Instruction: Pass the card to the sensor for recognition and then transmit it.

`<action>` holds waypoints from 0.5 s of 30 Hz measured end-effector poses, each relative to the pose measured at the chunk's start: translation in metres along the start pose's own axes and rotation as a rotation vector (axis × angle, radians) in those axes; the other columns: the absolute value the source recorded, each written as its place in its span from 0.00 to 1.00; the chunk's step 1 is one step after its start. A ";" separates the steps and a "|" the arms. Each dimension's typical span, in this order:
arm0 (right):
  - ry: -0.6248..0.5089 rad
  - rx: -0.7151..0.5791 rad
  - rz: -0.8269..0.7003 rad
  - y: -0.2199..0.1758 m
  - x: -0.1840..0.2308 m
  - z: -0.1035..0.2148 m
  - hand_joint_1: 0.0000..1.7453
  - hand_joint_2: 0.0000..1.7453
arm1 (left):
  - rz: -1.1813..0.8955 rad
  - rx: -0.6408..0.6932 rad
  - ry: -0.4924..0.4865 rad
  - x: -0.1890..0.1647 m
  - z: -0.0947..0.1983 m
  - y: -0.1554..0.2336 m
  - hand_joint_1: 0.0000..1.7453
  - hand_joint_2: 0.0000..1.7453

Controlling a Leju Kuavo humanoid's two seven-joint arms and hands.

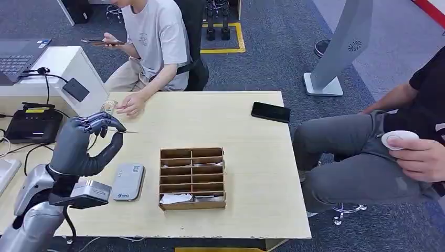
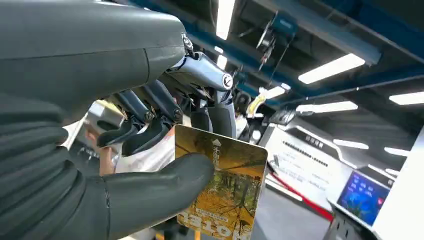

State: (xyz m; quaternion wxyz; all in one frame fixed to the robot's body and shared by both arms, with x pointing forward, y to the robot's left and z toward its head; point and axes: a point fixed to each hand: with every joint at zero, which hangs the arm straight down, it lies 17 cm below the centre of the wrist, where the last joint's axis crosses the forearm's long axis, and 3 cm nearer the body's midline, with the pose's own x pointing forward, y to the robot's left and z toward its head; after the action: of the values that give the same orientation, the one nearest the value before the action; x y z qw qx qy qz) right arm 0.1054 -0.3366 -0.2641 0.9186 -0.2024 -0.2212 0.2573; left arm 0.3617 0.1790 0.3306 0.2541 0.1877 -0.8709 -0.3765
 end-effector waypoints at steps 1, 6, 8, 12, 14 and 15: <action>-0.001 0.000 0.000 0.000 0.000 0.000 0.00 1.00 | -0.008 0.004 -0.003 0.000 0.000 0.003 1.00 1.00; -0.002 0.002 -0.001 0.001 0.001 0.000 0.00 1.00 | -0.029 0.014 -0.009 -0.001 0.000 0.013 1.00 1.00; -0.002 0.003 -0.002 0.001 0.001 0.000 0.00 1.00 | -0.033 0.016 -0.011 -0.001 0.000 0.014 1.00 1.00; -0.001 0.004 -0.003 0.002 0.001 0.000 0.00 1.00 | -0.093 0.031 0.024 -0.008 0.000 0.019 1.00 1.00; 0.003 0.005 -0.009 0.003 0.001 0.001 0.00 1.00 | -0.157 0.052 0.075 -0.020 0.000 0.026 1.00 1.00; 0.005 0.004 -0.012 0.003 0.001 0.001 0.00 1.00 | -0.202 0.062 0.104 -0.028 0.001 0.029 1.00 1.00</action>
State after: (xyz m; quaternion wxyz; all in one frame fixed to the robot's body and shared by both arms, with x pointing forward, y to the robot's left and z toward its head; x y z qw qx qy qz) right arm 0.1046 -0.3339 -0.2647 0.9212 -0.1997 -0.2195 0.2515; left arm 0.3798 0.2129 0.3432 0.2539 0.3015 -0.8445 -0.3626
